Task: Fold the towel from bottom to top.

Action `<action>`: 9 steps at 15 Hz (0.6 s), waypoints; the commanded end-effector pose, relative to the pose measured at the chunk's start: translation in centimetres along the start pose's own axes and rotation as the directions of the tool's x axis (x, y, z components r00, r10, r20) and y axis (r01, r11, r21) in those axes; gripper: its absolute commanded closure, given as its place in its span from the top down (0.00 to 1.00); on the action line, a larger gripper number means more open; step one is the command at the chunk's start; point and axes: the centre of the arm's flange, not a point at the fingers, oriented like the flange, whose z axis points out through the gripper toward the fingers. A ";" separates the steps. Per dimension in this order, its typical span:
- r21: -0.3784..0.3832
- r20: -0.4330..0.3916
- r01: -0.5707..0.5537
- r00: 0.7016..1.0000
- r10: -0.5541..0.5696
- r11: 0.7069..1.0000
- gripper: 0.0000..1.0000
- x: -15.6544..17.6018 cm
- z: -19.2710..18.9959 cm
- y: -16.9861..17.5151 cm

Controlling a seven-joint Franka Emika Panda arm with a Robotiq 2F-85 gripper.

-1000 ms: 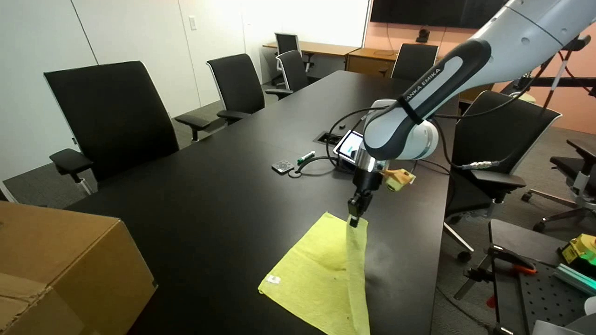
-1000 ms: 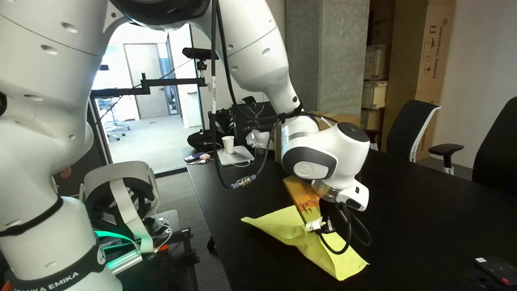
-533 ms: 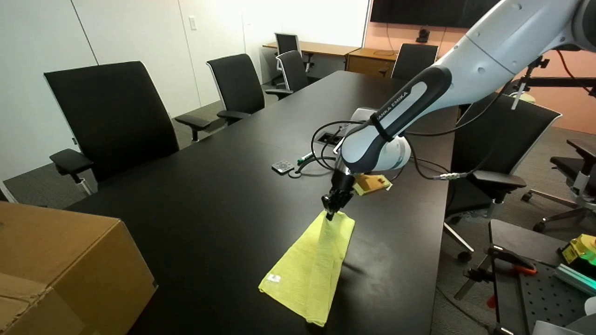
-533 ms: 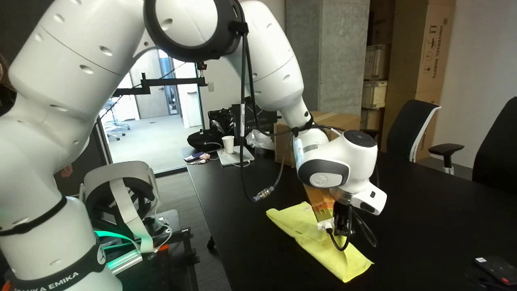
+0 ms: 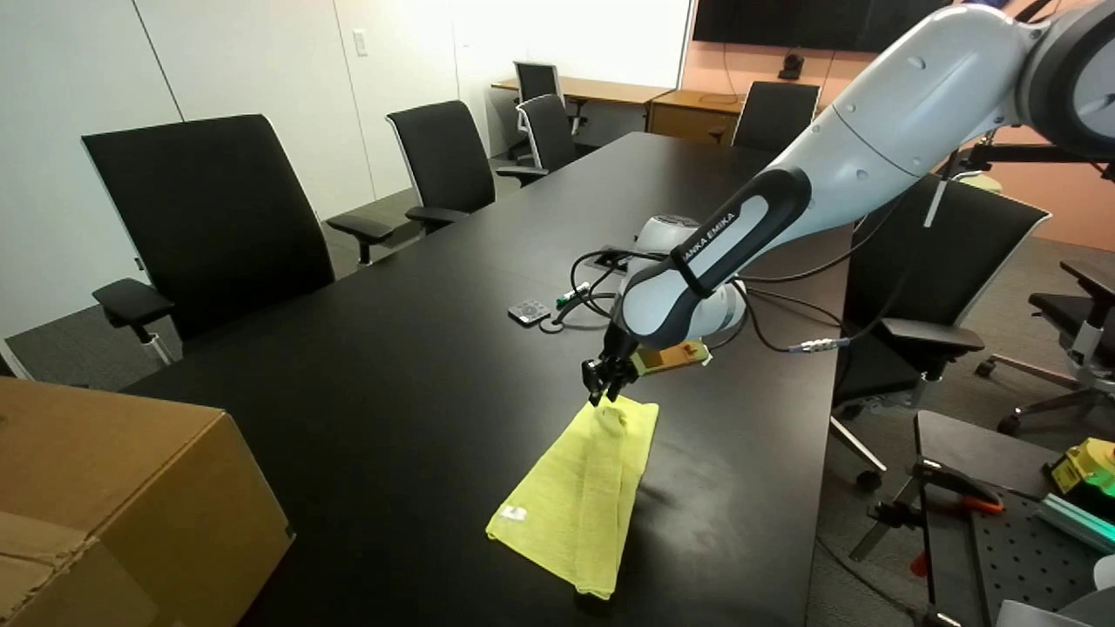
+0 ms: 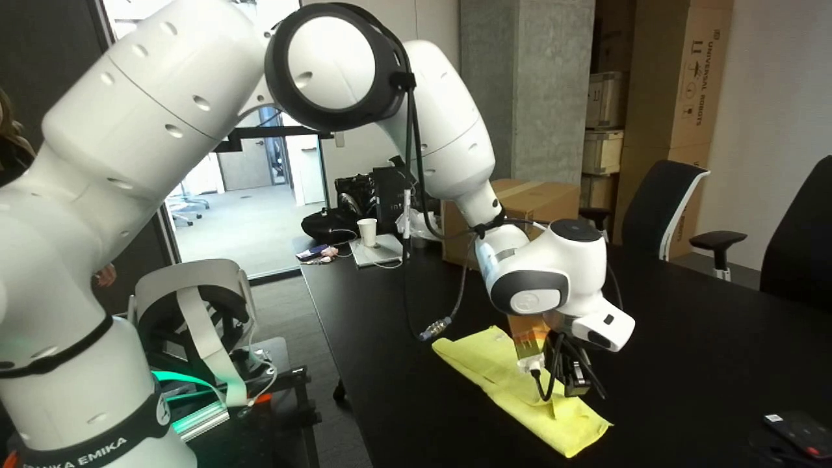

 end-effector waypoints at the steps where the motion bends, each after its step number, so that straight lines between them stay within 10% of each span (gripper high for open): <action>1: -0.017 -0.061 0.030 0.998 -0.031 0.999 0.74 -1.4 -2.8 -2.9; 4: -0.014 0.014 0.180 0.984 -0.179 0.984 0.96 -5.0 -4.0 -5.7; 9: 0.012 0.127 0.430 0.895 -0.428 0.903 1.00 -13.3 -3.7 -10.6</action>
